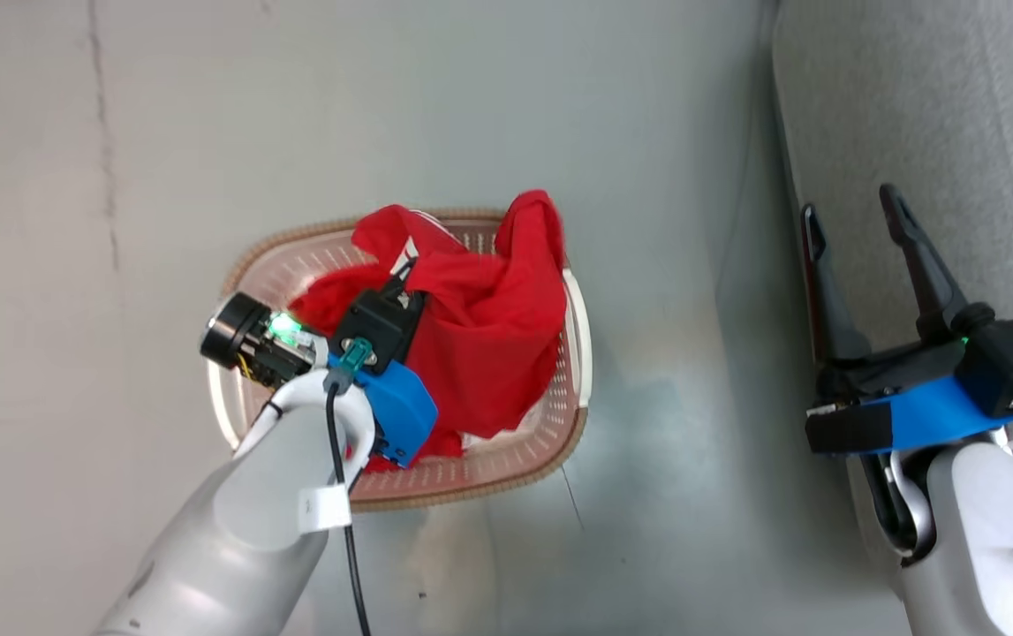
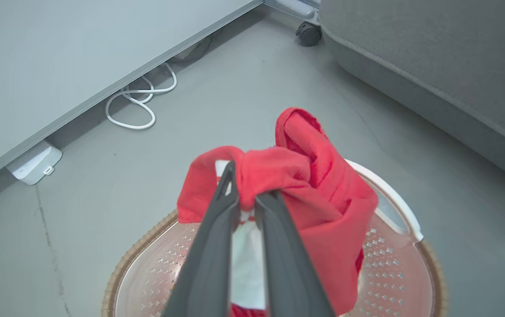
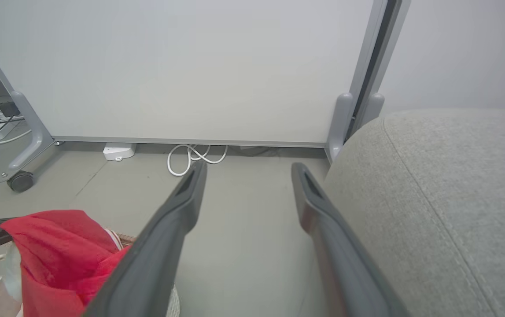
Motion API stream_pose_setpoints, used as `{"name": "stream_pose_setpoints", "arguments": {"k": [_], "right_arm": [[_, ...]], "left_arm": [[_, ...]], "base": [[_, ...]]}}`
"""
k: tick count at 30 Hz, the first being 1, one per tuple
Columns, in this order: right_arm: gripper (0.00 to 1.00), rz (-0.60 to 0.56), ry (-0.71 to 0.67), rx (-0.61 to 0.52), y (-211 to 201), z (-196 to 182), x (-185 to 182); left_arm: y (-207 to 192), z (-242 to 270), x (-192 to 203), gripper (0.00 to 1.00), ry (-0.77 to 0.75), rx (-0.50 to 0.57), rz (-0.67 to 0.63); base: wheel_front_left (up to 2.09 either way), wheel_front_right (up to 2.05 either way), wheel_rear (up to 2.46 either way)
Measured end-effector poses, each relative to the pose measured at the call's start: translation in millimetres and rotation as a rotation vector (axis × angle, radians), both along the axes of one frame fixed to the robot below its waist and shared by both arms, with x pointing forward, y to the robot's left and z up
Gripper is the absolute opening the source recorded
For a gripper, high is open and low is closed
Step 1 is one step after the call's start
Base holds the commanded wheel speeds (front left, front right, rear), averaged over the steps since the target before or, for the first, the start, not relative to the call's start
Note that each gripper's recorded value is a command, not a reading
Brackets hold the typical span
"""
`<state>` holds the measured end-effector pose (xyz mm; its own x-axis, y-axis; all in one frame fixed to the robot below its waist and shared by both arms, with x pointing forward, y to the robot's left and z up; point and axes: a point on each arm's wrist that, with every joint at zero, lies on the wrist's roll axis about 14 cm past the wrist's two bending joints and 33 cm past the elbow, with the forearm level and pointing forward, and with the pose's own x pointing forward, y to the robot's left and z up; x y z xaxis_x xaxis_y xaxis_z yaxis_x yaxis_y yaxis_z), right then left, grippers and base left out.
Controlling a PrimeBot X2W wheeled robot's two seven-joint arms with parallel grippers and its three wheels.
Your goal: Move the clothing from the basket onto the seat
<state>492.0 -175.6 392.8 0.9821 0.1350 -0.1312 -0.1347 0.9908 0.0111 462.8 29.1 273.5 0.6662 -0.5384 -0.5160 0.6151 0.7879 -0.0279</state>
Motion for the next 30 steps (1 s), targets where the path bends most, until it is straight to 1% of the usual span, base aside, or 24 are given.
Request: {"name": "stream_pose_setpoints", "arguments": {"k": [7,15,19,26,30], "right_arm": [[1.0,0.01,-0.048,0.013,6,30,-14],[1.0,0.018,-0.095,0.029,13,59,-31],[1.0,0.021,-0.117,0.037,16,71,-42],[1.0,0.026,-0.161,0.051,21,93,-57],[1.0,0.026,-0.167,0.059,23,98,-71]], "left_arm": [[5,68,10,0.0,-0.157,-0.076,0.074],[4,152,19,0.0,-0.365,-0.156,0.109],[1,192,18,0.0,-0.465,-0.181,0.104],[-13,264,12,0.0,-0.635,-0.225,0.047],[-19,296,3,0.0,-0.709,-0.239,0.02]], "base": [[0.0,0.0,0.0],[0.0,0.0,0.0],[0.0,0.0,0.0],[0.0,0.0,0.0],[0.0,0.0,0.0]]}}
